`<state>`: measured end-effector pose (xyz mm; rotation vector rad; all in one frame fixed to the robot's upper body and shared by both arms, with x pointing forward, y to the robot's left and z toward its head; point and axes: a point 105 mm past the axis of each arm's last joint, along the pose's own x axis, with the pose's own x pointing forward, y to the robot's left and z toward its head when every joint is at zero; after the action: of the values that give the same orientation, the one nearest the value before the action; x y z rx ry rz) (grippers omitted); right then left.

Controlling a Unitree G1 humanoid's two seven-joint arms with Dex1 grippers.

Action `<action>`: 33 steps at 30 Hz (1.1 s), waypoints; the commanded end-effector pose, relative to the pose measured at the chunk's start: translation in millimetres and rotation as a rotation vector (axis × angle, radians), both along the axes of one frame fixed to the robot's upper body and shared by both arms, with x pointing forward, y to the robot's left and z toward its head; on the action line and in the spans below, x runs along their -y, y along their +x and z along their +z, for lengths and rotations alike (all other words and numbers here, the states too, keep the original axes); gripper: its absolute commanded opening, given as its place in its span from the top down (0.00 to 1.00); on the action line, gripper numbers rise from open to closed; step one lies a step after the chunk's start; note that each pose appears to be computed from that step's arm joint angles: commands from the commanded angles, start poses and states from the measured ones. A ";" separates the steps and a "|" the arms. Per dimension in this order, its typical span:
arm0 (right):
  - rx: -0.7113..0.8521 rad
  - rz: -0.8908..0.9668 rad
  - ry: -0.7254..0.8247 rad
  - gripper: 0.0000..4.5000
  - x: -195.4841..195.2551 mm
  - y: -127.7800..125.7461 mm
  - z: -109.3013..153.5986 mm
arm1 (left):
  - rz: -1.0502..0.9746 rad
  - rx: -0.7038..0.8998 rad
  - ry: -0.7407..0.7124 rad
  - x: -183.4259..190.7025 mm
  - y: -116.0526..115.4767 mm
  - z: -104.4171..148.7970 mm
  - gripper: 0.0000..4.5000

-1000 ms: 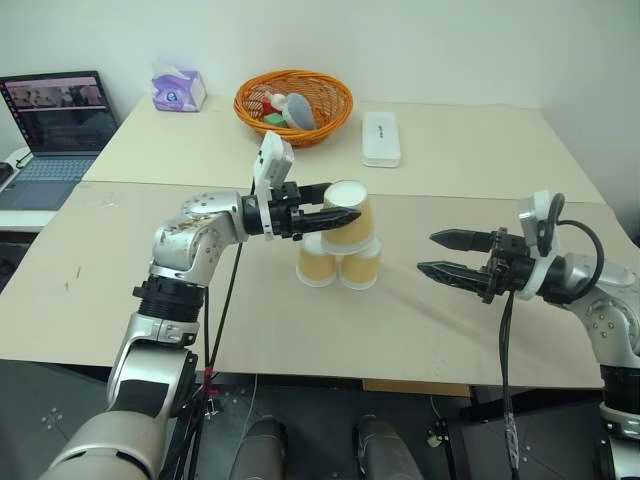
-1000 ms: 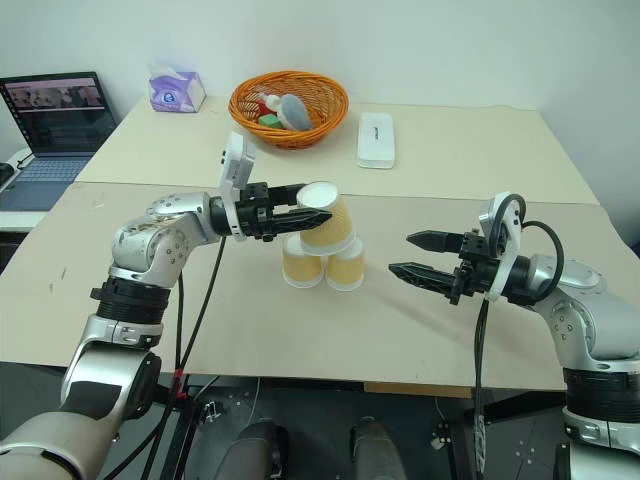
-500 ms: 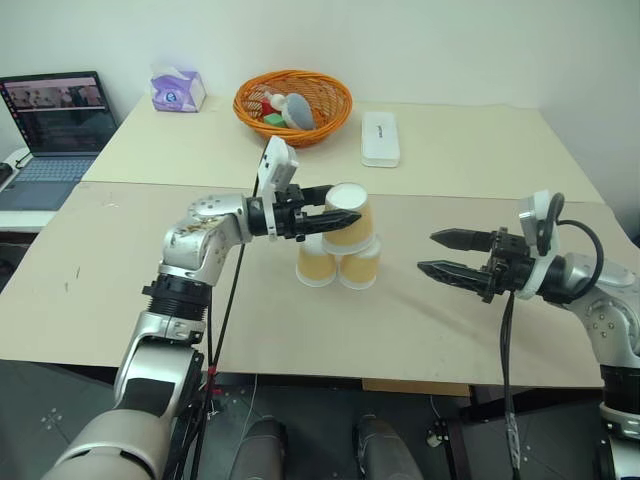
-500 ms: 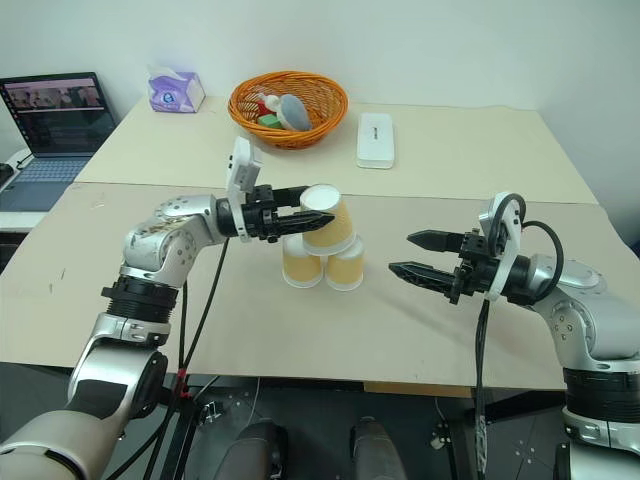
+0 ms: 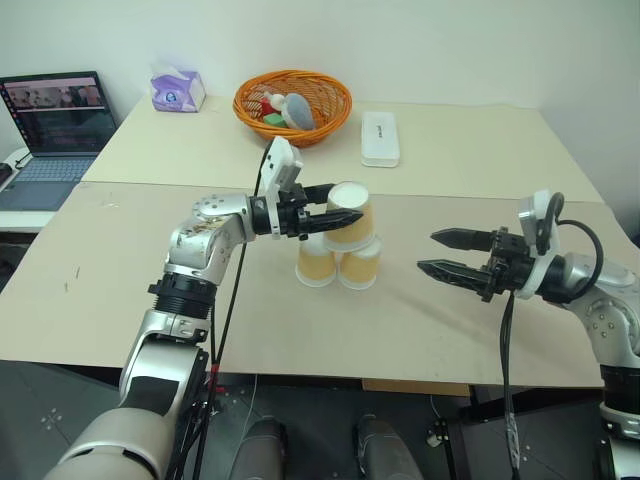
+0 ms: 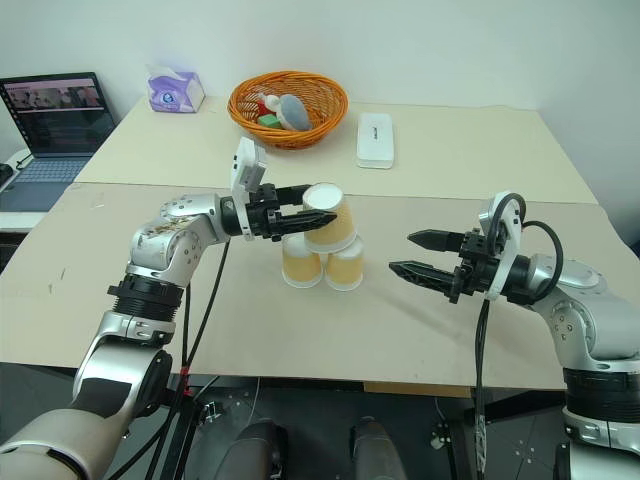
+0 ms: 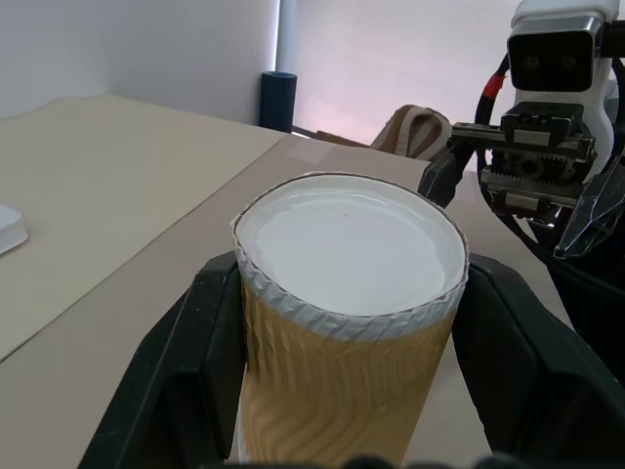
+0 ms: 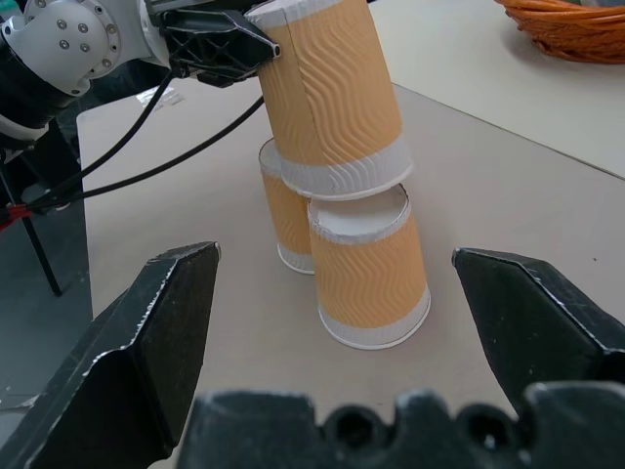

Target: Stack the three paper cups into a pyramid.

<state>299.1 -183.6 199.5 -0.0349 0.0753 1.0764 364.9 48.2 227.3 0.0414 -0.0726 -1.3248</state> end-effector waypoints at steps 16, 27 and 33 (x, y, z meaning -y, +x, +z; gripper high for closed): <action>0.051 0.005 0.010 0.00 2.9 1.9 14.2 | 0.093 0.084 -0.255 -20.5 -14.7 80.5 0.02; 0.056 0.009 0.008 0.00 -0.5 7.0 10.3 | 0.399 -0.017 -0.385 -73.4 -22.6 81.2 0.02; 0.114 -0.127 0.026 0.00 15.5 14.3 12.0 | 0.798 -0.122 -0.359 -122.1 -17.8 19.2 0.02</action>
<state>312.1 -189.5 197.4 -0.0462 0.0411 1.0051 352.9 160.7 235.6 -0.3188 -0.1049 -0.5785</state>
